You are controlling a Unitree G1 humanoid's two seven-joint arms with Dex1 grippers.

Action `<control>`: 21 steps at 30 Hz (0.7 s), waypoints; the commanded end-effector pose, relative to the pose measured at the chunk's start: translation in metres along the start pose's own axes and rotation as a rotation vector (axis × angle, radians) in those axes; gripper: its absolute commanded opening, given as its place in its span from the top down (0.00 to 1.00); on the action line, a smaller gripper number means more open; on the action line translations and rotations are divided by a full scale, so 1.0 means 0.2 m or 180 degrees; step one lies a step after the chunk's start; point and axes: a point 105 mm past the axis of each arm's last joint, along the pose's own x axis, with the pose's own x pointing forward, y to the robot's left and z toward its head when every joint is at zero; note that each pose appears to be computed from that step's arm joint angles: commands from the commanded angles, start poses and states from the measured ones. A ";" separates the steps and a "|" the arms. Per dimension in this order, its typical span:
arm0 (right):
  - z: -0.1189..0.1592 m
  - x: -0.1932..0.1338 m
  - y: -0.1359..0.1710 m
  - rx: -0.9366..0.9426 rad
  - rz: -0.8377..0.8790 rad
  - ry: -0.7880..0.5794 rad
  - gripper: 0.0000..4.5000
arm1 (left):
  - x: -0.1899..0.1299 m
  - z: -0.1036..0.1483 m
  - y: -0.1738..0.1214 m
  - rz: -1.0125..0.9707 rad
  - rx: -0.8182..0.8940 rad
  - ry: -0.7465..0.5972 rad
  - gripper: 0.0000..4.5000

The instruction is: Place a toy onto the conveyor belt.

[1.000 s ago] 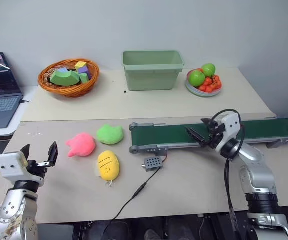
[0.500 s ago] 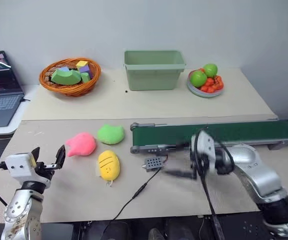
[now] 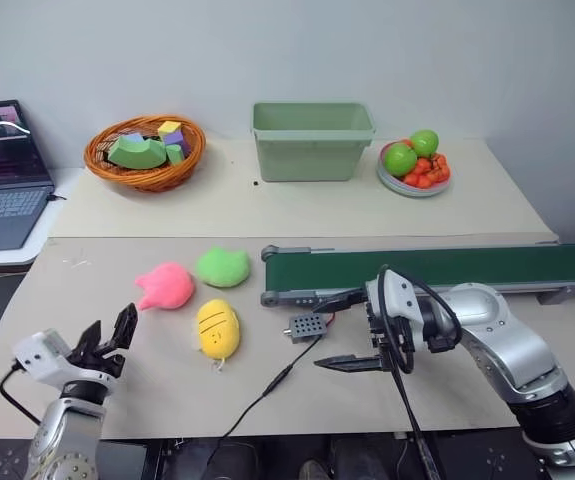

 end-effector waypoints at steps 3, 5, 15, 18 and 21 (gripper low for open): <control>0.04 -0.01 -0.01 -0.0071 -0.0089 -0.0049 0.00 | 0.12 -0.05 -0.07 -0.0057 -0.1043 0.0002 0.00; 0.04 -0.01 -0.01 -0.0061 -0.0120 -0.0060 0.00 | 0.16 -0.07 -0.07 -0.0048 -0.1059 0.0057 0.00; 0.06 -0.03 -0.02 -0.0049 -0.0306 -0.0107 0.00 | 0.27 -0.13 0.03 0.0198 -0.0819 0.0380 0.00; 0.07 -0.03 -0.02 -0.0043 -0.0356 -0.0114 0.00 | 0.28 -0.15 0.05 0.0231 -0.0788 0.0457 0.00; 0.07 -0.04 -0.02 -0.0036 -0.0399 -0.0111 0.00 | 0.26 -0.16 0.06 0.0237 -0.0816 0.0455 0.00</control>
